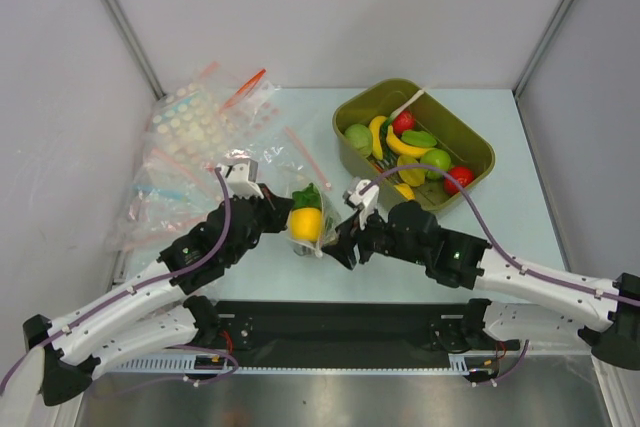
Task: Place the food in the zip-top bag and seal the zipper
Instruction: Adjust the zipper food storage bag at the center of the board.
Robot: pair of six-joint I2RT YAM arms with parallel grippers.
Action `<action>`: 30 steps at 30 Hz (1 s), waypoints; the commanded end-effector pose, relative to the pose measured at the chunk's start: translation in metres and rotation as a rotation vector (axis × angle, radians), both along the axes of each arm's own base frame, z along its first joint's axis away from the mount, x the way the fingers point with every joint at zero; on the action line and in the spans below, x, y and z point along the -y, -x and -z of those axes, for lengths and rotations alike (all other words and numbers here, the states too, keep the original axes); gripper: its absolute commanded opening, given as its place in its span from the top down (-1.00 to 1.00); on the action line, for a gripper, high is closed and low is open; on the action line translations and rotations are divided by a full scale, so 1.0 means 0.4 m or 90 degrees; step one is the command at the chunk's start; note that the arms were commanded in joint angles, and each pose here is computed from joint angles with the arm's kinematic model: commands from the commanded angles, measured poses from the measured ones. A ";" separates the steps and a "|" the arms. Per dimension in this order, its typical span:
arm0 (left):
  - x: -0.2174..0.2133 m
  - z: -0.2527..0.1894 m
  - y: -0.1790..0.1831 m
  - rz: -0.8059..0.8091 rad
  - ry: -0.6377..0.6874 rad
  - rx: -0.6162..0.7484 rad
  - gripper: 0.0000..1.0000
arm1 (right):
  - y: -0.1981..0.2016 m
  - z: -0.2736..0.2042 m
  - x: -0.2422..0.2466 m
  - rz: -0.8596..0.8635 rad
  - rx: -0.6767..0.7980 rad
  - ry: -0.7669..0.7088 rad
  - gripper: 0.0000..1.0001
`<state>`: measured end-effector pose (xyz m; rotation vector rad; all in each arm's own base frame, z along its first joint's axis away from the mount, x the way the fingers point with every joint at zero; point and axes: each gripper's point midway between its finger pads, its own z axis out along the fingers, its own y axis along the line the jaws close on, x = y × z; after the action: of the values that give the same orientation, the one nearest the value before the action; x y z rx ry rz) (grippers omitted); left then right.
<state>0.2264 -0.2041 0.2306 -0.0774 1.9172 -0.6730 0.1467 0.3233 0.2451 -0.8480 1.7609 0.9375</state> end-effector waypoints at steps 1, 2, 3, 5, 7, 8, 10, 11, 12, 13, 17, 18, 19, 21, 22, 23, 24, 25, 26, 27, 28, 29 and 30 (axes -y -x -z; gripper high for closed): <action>-0.013 -0.042 -0.010 -0.027 0.033 0.015 0.99 | 0.023 0.033 -0.011 -0.018 0.047 0.029 -0.19; -0.013 -0.044 -0.010 -0.028 0.034 0.015 0.99 | 0.030 0.034 -0.017 -0.024 0.057 0.027 -0.18; -0.014 -0.044 -0.010 -0.028 0.034 0.016 0.99 | 0.032 0.042 -0.021 -0.023 0.064 0.029 -0.18; -0.015 -0.047 -0.008 -0.027 0.035 0.018 0.99 | 0.052 0.057 -0.040 -0.046 0.075 0.019 -0.19; -0.015 -0.047 -0.007 -0.025 0.035 0.018 0.99 | 0.057 0.069 -0.049 -0.053 0.086 0.023 -0.21; -0.015 -0.047 -0.007 -0.025 0.034 0.018 0.99 | 0.046 0.077 -0.053 -0.036 0.090 0.027 -0.21; -0.011 -0.046 -0.006 -0.020 0.035 0.017 0.99 | 0.034 0.089 -0.057 -0.021 0.092 0.036 -0.21; -0.010 -0.046 -0.005 -0.018 0.035 0.016 0.99 | 0.037 0.089 -0.066 -0.024 0.095 0.034 -0.21; -0.009 -0.046 -0.005 -0.017 0.035 0.016 0.99 | 0.038 0.090 -0.070 -0.023 0.097 0.032 -0.21; -0.008 -0.045 -0.005 -0.016 0.034 0.015 0.99 | 0.039 0.088 -0.074 -0.021 0.101 0.029 -0.20; -0.007 -0.047 -0.005 -0.015 0.036 0.016 0.99 | 0.019 0.077 -0.088 0.032 0.124 0.016 0.23; -0.007 -0.046 -0.005 -0.015 0.035 0.016 0.99 | 0.024 0.082 -0.096 0.036 0.127 0.019 0.33; -0.008 -0.047 -0.004 -0.015 0.037 0.016 0.99 | 0.021 0.077 -0.100 0.044 0.132 0.013 0.42; -0.012 -0.046 -0.005 -0.019 0.033 0.017 1.00 | 0.018 0.076 -0.100 0.059 0.139 0.016 0.66; -0.014 -0.047 -0.005 -0.021 0.033 0.018 0.99 | 0.017 0.073 -0.098 0.062 0.143 0.016 0.87; -0.016 -0.046 -0.005 -0.023 0.031 0.017 0.99 | 0.013 0.075 -0.092 0.070 0.148 0.024 0.95; -0.021 -0.046 -0.007 -0.028 0.029 0.019 0.99 | 0.012 0.072 -0.086 0.073 0.149 0.026 1.00; -0.023 -0.048 -0.007 -0.031 0.029 0.020 0.99 | 0.015 0.054 -0.081 0.072 0.152 0.020 1.00; -0.025 -0.047 -0.007 -0.033 0.028 0.020 0.99 | 0.022 0.064 -0.071 0.058 0.155 0.041 1.00; -0.027 -0.046 -0.009 -0.036 0.025 0.021 0.99 | 0.024 0.061 -0.063 0.055 0.157 0.048 1.00; -0.032 -0.047 -0.011 -0.043 0.022 0.022 0.99 | 0.024 0.055 -0.046 0.055 0.156 0.062 1.00; -0.036 -0.046 -0.012 -0.047 0.021 0.023 0.99 | 0.020 0.050 -0.034 0.064 0.155 0.073 1.00; -0.037 -0.043 -0.014 -0.049 0.016 0.023 0.99 | 0.019 0.050 -0.023 0.072 0.147 0.084 1.00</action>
<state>0.2264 -0.1966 0.2310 -0.1026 1.9132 -0.6496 0.1330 0.3445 0.1965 -0.9380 1.6741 0.6690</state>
